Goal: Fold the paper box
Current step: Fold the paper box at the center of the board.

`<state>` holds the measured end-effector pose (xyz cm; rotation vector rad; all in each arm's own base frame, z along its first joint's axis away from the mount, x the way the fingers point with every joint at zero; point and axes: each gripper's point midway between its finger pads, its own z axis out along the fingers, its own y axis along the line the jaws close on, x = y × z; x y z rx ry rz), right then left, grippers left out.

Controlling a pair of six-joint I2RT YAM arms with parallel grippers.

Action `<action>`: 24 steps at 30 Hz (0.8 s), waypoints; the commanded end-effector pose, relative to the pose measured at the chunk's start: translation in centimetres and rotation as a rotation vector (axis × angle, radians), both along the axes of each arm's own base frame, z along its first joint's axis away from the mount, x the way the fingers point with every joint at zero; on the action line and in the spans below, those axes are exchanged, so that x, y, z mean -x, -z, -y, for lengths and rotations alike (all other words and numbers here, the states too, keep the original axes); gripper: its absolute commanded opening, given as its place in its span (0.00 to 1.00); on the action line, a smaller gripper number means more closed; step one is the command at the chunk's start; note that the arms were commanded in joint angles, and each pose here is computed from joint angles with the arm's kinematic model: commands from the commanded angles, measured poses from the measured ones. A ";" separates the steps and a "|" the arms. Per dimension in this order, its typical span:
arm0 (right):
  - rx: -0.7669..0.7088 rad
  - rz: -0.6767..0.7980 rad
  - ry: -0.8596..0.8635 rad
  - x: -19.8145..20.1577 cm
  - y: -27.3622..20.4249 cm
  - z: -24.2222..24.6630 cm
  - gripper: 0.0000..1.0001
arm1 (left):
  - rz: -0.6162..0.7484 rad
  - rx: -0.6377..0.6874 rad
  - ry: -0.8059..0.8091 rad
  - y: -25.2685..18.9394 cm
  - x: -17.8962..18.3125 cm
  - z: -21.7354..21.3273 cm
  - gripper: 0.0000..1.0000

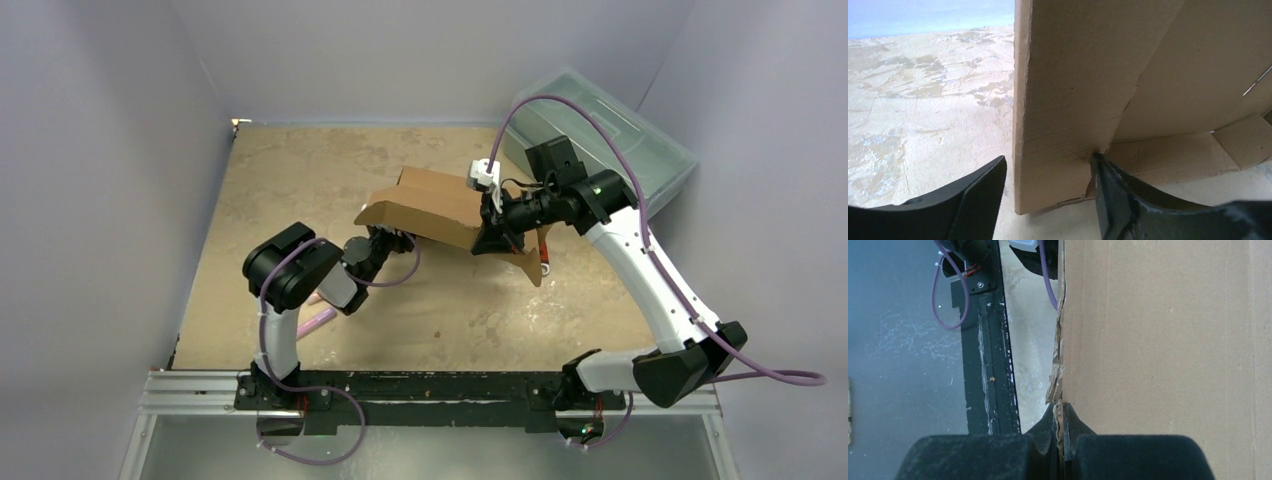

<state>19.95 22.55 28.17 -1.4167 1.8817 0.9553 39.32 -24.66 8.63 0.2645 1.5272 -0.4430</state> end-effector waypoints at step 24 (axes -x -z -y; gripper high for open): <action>-0.065 0.032 -0.001 -0.3 -3.2 -0.9 0.00 | 0.279 0.153 0.119 -9.9 1.1 1.9 0.00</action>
